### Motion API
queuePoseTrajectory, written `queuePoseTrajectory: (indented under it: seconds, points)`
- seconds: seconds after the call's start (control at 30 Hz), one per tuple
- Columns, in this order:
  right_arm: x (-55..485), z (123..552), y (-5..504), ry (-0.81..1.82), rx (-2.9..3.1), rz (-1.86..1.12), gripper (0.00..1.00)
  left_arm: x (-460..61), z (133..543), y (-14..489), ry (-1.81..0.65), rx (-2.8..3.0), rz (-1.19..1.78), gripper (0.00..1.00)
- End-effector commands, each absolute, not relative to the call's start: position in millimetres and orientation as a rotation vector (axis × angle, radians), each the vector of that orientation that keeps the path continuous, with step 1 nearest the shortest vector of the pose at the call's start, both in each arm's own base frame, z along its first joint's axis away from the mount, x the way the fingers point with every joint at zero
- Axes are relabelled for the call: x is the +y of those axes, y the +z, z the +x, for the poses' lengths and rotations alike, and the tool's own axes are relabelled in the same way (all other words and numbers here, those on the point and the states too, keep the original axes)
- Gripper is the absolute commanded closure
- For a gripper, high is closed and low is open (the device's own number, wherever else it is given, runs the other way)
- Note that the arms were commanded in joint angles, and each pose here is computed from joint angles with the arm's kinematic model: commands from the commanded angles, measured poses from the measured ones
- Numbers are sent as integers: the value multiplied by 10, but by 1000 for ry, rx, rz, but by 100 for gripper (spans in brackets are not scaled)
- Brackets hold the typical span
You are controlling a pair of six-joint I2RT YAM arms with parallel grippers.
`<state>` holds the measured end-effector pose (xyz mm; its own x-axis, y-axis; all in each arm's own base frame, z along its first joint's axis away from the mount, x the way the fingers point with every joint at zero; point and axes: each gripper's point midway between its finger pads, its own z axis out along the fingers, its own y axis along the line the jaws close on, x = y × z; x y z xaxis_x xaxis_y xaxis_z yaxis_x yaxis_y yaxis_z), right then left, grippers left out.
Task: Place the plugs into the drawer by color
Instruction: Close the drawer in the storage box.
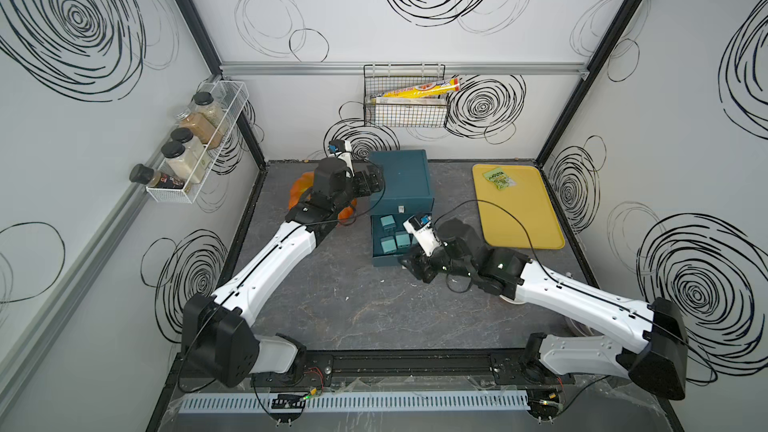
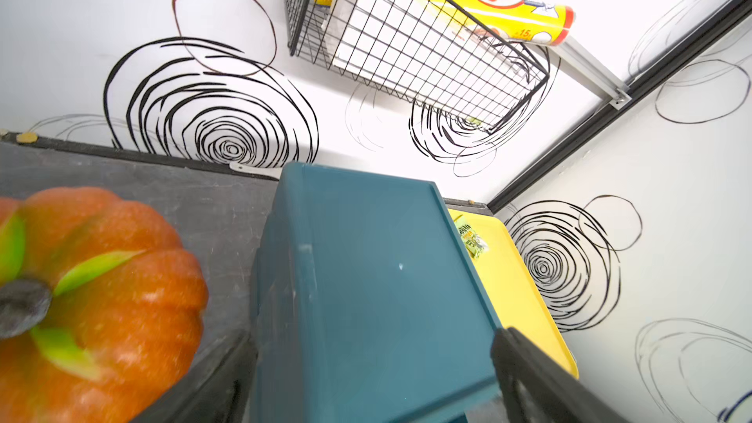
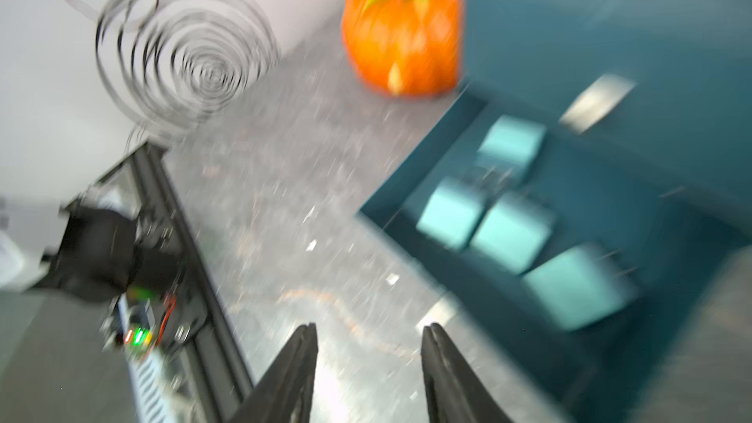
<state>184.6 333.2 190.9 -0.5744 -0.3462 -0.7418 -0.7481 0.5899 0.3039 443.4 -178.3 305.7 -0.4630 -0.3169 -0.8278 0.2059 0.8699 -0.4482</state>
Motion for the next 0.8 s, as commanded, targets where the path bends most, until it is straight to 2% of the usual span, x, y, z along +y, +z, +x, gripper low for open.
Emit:
queuePoseTrajectory:
  seconds: [0.0,0.1,0.2,0.37,0.7,0.77]
  points:
    - [3411,1745,1688,908,2206,-829,53,-1867,4692,2639,-573,2103,2,11]
    - [3379,1821,1562,853,2225,-795,53,-1955,4776,2518,-553,2125,42,23]
    - [3315,2032,1526,748,2199,-698,51,-1872,4805,2264,-481,2190,3,24]
    - [3257,2394,1382,653,2205,-607,50,-1938,4738,1765,-488,2307,38,42]
    - [3665,3042,1570,538,2115,-615,53,-1935,4573,1285,-489,2401,74,46]
    - [3668,3243,1601,439,2091,-572,54,-1911,4551,1215,-480,2419,64,46]
